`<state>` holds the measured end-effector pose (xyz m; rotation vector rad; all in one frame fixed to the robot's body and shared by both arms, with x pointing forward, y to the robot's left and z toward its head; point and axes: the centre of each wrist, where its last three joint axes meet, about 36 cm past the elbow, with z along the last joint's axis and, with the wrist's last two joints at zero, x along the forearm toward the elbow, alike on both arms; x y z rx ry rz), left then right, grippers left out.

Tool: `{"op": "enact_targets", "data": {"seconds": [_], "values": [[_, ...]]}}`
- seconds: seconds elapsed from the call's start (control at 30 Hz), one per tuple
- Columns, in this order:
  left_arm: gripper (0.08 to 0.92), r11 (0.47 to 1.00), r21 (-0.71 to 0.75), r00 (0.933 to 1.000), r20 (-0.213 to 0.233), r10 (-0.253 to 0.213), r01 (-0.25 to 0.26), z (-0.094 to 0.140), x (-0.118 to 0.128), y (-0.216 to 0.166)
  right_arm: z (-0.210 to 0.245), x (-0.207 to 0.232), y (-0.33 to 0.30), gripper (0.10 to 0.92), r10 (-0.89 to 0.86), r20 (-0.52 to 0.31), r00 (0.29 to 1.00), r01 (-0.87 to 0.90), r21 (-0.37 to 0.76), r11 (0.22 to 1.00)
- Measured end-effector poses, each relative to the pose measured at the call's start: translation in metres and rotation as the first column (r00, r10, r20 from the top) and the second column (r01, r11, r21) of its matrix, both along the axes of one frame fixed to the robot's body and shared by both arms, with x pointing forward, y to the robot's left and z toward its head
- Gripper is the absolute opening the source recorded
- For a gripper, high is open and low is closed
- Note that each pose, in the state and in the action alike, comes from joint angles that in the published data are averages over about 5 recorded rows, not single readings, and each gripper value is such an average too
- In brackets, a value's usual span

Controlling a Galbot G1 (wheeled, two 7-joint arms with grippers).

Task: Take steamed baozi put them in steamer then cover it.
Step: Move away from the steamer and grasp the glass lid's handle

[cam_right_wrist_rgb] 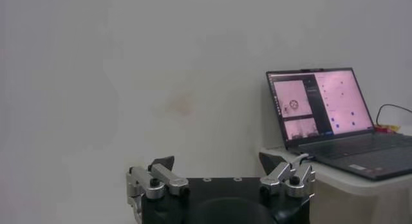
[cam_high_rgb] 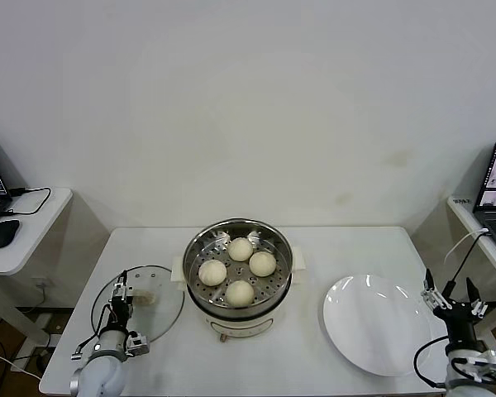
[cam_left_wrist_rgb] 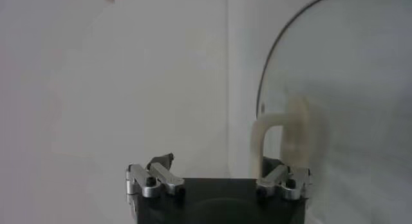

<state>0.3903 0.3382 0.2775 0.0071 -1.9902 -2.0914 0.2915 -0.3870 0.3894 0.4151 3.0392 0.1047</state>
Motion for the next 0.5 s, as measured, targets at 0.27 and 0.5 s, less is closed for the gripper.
{"op": "enact_targets", "data": {"seconds": [0.27, 0.5], "values": [[0.437, 1.0, -0.004, 0.9999, -0.011, -0.001, 0.001, -0.0054, -0.003, 0.002, -0.0001, -0.0019, 0.0009, 0.823, -0.002, 0.0, 1.0, 0.002, -0.001, 1.0], [0.221, 1.0, -0.008, 0.9999, -0.009, -0.009, 0.009, -0.0069, -0.0055, 0.0038, -0.0003, -0.0025, 0.0009, 0.823, -0.004, 0.003, 1.0, 0.004, 0.0, 1.0]]}}
